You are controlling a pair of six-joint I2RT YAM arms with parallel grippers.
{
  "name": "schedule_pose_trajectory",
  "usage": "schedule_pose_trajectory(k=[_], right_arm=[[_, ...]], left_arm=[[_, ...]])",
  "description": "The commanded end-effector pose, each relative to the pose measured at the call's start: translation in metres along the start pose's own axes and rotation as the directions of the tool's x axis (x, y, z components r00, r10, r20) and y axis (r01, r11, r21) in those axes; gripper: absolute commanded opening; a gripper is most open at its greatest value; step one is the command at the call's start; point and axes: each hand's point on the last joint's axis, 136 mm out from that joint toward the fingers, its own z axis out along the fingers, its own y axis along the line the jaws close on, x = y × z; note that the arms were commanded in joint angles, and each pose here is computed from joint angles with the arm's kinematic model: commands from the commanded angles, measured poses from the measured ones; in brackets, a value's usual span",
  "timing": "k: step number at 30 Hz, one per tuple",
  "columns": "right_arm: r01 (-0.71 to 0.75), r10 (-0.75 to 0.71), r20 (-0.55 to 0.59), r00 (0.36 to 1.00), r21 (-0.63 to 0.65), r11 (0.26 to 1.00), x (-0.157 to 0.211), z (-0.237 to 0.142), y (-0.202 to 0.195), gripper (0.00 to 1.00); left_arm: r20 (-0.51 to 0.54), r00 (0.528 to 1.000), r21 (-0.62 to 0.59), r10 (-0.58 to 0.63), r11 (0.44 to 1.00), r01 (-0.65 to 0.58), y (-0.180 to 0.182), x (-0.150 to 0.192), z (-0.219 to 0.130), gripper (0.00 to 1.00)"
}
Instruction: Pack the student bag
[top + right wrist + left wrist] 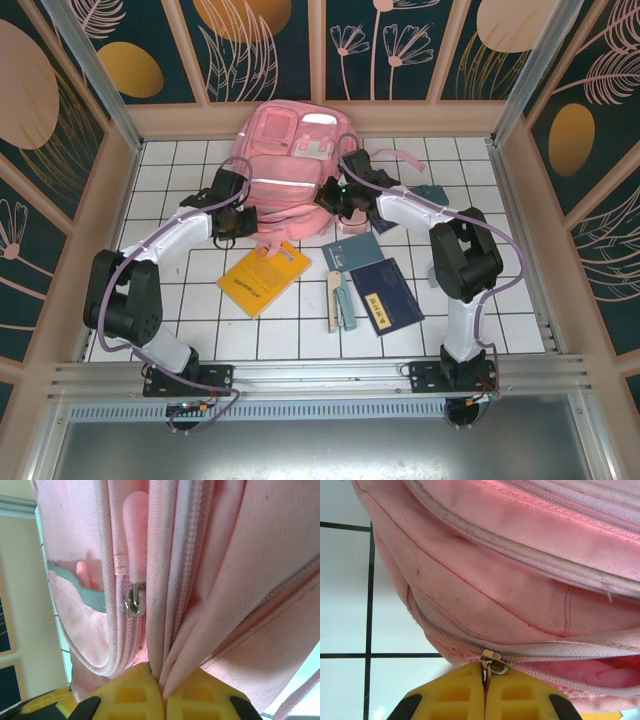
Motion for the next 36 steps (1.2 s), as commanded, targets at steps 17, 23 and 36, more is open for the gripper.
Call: schedule_pose_trajectory(k=[17,23,36], right_arm=[[0.089,-0.123,0.32,0.939,0.117,0.989,-0.174,-0.05,-0.018,0.0],[0.076,-0.124,0.322,0.938,0.158,0.985,-0.193,-0.057,-0.03,0.08],[-0.015,-0.043,0.324,0.945,0.175,0.984,-0.108,-0.118,-0.056,0.61]], left_arm=[[-0.047,0.983,0.293,0.175,0.944,-0.154,-0.104,0.064,-0.056,0.0],[-0.028,0.974,0.423,0.225,0.886,-0.192,-0.181,0.073,-0.056,0.0],[-0.072,0.968,0.437,0.241,0.88,-0.187,-0.215,0.072,-0.013,0.0]])
